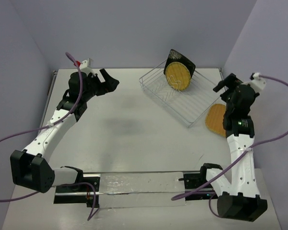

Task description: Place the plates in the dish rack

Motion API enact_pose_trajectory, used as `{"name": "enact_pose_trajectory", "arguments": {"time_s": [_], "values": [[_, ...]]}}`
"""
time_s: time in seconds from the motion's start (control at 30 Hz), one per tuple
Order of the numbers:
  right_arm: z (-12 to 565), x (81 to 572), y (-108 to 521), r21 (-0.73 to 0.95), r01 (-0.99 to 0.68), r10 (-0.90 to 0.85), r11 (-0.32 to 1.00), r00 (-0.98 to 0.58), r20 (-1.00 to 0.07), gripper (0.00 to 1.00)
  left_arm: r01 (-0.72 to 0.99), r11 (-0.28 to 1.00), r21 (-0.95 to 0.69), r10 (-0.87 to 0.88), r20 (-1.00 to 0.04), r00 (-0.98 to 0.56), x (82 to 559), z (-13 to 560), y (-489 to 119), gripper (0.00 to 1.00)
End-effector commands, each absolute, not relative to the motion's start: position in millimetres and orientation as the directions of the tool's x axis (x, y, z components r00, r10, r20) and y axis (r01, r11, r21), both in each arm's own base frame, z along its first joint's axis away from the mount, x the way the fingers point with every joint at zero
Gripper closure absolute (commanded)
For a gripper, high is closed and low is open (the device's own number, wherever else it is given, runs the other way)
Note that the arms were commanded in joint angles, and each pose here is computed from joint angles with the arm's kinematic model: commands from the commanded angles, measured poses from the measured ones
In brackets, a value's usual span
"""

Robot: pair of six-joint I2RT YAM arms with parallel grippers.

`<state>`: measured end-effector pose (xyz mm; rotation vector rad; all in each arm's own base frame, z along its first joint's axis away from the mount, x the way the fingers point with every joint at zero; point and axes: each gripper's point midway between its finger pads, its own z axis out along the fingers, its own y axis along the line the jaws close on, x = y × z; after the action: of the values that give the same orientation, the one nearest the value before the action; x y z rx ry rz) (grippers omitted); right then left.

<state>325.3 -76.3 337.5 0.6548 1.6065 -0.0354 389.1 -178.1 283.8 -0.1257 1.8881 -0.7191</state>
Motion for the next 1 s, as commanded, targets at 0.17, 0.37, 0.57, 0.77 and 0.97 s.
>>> {"name": "enact_pose_trajectory", "arguments": {"time_s": [0.17, 0.37, 0.57, 0.77, 0.97], "values": [[159, 260, -112, 0.539, 0.719, 0.793, 0.439, -0.028, -0.608, 0.0, 0.228, 0.821, -0.523, -0.436, -0.833, -0.341, 411, 313, -139, 0.01], [108, 224, -136, 0.485, 0.827, 0.806, 0.286, 0.066, -0.588, 0.0, 0.215, 0.824, -0.524, -0.451, -0.836, -0.312, 412, 315, -124, 0.01], [74, 233, -138, 0.517, 0.827, 0.856, 0.22, 0.091, -0.509, 0.01, 0.229, 0.814, -0.534, -0.451, -0.829, -0.331, 414, 313, -126, 0.01], [58, 231, -155, 0.512, 0.849, 0.842, 0.131, 0.178, -0.51, 0.03, 0.211, 0.826, -0.523, -0.452, -0.838, -0.306, 411, 314, -120, 0.01], [45, 230, -172, 0.513, 0.857, 0.815, 0.055, 0.258, -0.518, 0.05, 0.21, 0.83, -0.518, -0.451, -0.842, -0.295, 409, 319, -118, 0.01]]}}
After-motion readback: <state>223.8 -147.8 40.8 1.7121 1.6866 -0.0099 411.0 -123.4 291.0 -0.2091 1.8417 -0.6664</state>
